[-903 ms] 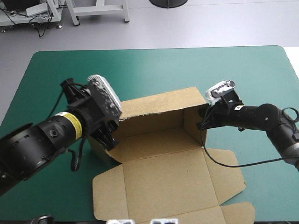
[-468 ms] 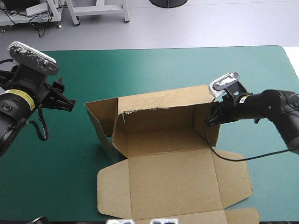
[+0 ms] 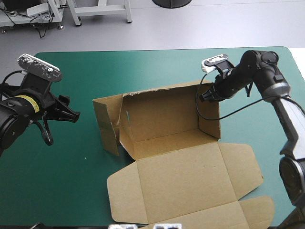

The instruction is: Fold the box

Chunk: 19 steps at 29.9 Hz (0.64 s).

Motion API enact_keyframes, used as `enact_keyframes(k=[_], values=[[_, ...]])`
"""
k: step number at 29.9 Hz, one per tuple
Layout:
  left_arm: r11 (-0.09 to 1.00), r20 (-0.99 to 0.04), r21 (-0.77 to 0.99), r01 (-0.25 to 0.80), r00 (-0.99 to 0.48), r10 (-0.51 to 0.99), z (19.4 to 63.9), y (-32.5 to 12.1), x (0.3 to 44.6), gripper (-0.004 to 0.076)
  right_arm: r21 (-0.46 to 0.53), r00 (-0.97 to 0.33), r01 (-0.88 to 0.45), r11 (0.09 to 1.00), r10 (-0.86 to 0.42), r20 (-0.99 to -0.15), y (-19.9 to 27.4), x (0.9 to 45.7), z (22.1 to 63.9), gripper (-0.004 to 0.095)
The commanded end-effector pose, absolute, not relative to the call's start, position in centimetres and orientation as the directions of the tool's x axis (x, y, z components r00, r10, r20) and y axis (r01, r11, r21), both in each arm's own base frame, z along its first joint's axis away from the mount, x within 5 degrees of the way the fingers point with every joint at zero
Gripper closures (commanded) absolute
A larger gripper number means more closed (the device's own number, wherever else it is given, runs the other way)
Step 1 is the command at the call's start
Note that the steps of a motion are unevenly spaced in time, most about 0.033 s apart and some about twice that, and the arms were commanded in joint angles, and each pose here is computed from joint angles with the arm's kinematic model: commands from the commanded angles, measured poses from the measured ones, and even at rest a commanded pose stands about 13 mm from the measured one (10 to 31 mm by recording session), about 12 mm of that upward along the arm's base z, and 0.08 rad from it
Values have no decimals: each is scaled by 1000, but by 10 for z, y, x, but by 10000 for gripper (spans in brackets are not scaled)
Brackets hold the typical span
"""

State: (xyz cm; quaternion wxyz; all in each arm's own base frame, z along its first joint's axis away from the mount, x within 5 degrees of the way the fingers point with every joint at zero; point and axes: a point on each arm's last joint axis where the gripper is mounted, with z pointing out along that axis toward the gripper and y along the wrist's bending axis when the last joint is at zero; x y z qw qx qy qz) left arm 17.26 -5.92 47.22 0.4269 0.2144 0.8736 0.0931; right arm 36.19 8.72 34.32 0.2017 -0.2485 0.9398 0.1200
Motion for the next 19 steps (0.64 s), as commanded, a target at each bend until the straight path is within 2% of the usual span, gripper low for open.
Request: enact_keyframes(k=[1, 8, 11, 13, 18, 19], values=[[886, -735, 389, 252, -495, 464, 478, -55, 174, 304, 163, -794, -534, 829, -427, -433, 95, 382, 337, 925], [883, -724, 426, 196, -511, 463, 475, -50, 176, 304, 226, -836, -516, 826, -429, -341, 105, 423, 279, 924], [881, -728, 431, 193, -502, 466, 476, -49, 177, 304, 224, -814, -547, 806, -450, -368, 108, 430, 280, 874], [880, -730, 433, 193, -499, 468, 476, -50, 177, 304, 209, -799, -558, 803, -451, -399, 108, 432, 289, 769], [885, -737, 426, 190, -494, 461, 476, -50, 177, 304, 173, -756, -533, 828, -374, -537, 108, 431, 346, 342], [885, -739, 426, 190, -492, 461, 476, -50, 177, 304, 174, -752, -520, 836, -351, -558, 107, 428, 357, 288]])
